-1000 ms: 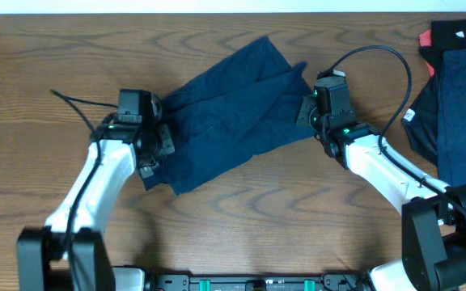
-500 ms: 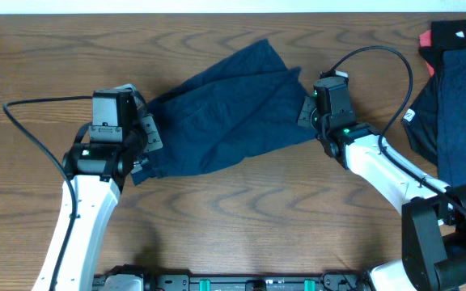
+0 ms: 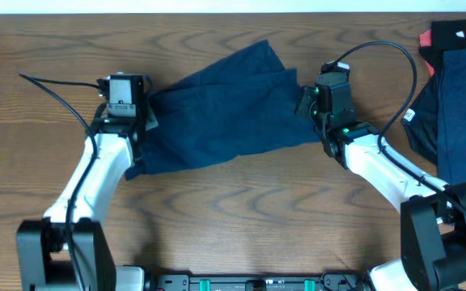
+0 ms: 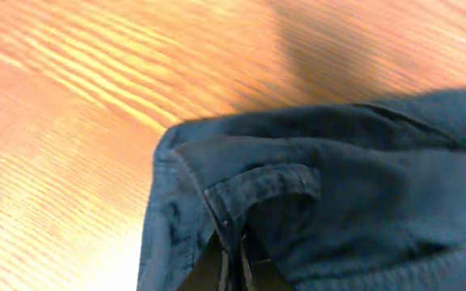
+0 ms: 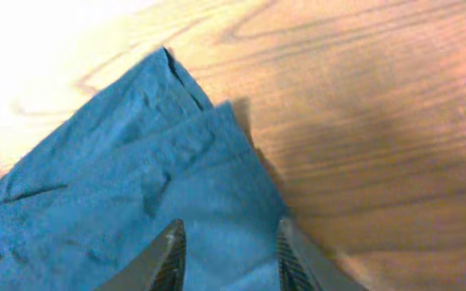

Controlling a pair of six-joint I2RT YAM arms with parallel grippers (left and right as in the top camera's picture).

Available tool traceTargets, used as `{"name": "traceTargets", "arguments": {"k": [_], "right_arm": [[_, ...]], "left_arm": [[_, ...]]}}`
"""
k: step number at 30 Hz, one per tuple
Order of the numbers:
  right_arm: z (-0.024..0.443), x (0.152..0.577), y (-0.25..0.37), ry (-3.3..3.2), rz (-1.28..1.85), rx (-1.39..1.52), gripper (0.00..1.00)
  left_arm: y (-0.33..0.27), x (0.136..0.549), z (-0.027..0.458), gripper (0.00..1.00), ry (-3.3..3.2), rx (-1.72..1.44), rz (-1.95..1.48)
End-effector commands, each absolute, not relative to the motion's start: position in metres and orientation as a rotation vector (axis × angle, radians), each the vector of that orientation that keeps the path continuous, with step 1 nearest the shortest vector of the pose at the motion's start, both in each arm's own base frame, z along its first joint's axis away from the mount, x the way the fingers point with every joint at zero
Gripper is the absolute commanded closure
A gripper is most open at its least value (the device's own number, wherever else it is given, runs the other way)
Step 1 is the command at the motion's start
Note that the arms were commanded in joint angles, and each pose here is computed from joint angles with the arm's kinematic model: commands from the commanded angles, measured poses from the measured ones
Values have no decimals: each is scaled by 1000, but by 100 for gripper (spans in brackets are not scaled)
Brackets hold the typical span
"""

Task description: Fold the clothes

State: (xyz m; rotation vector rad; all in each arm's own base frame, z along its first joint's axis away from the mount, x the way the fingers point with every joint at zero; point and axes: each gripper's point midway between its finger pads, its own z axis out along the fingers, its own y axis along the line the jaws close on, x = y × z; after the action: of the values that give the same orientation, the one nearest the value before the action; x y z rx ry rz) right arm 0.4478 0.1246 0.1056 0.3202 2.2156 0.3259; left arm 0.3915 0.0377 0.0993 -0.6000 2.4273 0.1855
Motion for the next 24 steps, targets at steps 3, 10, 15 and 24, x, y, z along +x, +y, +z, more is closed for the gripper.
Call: {"name": "traceTargets", "arguments": {"k": [3, 10, 15, 24], "right_arm": [[98, 459, 129, 2192, 305, 295, 42], [94, 487, 138, 2107, 289, 149, 25], [84, 517, 148, 2181, 269, 42, 4], [82, 568, 163, 2302, 197, -91, 36]], "left_arm": [[83, 392, 90, 83, 2350, -847, 265], [83, 386, 72, 83, 2416, -862, 249], [82, 385, 69, 83, 2431, -862, 244], [81, 382, 67, 83, 2446, -862, 247]]}}
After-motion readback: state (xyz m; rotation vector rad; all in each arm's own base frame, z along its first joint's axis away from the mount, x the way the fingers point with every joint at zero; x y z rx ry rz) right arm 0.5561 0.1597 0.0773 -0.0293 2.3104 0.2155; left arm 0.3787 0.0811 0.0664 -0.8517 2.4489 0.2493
